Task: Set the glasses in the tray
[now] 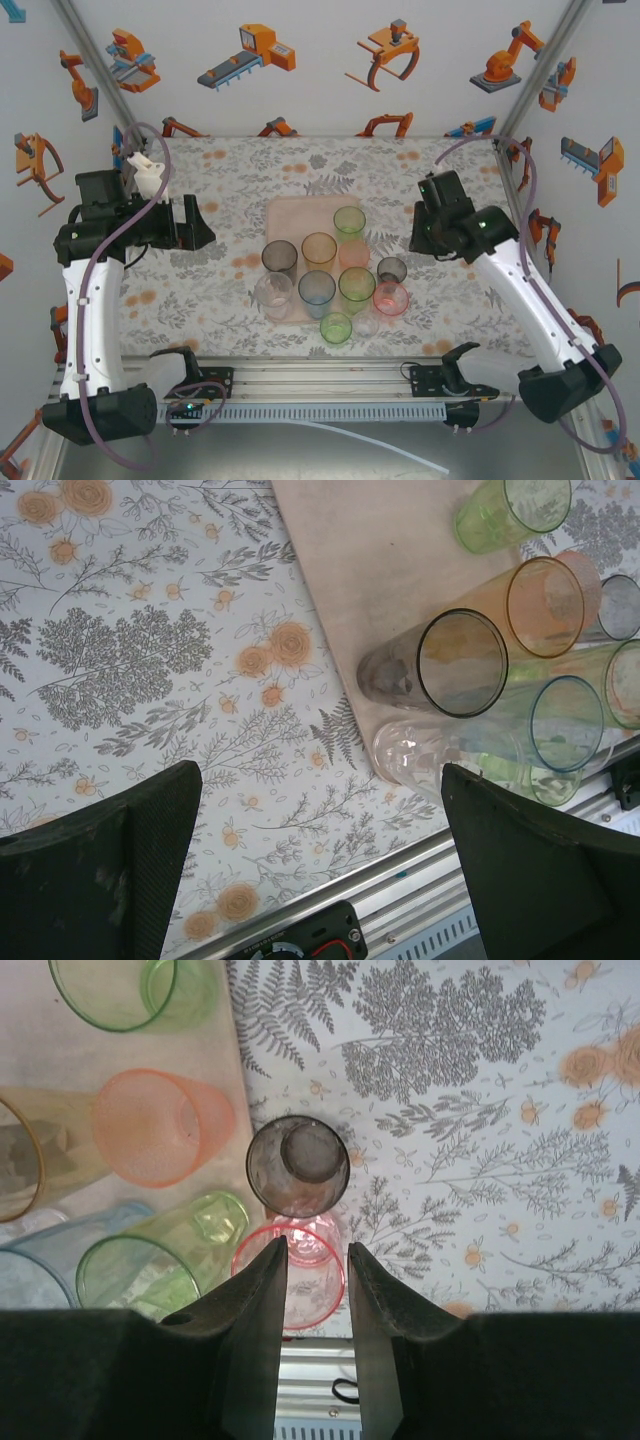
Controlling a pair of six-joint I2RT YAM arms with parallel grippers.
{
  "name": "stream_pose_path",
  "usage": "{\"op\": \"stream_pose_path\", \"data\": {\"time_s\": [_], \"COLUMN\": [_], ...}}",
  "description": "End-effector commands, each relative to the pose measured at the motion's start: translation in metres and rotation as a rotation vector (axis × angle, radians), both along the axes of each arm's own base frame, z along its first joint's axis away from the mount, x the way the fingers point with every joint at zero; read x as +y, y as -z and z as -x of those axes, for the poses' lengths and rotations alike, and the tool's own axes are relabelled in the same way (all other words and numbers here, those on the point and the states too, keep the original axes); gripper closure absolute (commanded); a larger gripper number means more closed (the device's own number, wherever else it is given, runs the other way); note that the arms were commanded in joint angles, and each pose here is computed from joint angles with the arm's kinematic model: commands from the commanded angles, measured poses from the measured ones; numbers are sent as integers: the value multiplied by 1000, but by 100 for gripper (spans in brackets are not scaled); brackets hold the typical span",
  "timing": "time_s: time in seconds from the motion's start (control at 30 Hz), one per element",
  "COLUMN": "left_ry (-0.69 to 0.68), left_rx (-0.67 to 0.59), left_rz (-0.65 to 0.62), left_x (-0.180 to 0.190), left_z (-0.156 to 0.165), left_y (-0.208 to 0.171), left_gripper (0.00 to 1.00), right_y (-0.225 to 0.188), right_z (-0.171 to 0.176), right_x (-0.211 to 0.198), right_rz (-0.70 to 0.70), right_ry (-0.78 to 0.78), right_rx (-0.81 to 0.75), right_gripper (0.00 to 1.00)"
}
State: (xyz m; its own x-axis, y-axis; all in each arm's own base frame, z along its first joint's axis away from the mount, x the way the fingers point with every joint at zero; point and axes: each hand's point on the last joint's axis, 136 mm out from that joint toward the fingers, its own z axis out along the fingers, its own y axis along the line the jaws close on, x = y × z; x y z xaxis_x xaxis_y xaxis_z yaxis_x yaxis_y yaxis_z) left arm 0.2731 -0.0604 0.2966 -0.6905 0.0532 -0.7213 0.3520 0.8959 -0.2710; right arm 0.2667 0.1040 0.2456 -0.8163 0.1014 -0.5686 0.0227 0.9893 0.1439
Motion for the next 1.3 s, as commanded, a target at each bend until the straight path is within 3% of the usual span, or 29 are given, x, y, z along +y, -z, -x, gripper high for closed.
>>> {"op": "stream_pose_path", "data": {"time_s": [0.0,0.43,1.27], "left_ry": [20,46,45], "left_rx": [8,28,44], "left_rz": [26,55,56], "left_x": [-4,-9,-9], "left_z": [6,6,-4], "left_y": [0,1,-3], "left_gripper": [3,3,3], "right_y": [5,42,102], "right_z": [21,66,81], "right_x": [-6,-12,-5], "right_rz": [-44,-108,-119], "right_ry": [33,45,36], "right_rx": [41,153,288], "right_gripper": [68,68,70]}}
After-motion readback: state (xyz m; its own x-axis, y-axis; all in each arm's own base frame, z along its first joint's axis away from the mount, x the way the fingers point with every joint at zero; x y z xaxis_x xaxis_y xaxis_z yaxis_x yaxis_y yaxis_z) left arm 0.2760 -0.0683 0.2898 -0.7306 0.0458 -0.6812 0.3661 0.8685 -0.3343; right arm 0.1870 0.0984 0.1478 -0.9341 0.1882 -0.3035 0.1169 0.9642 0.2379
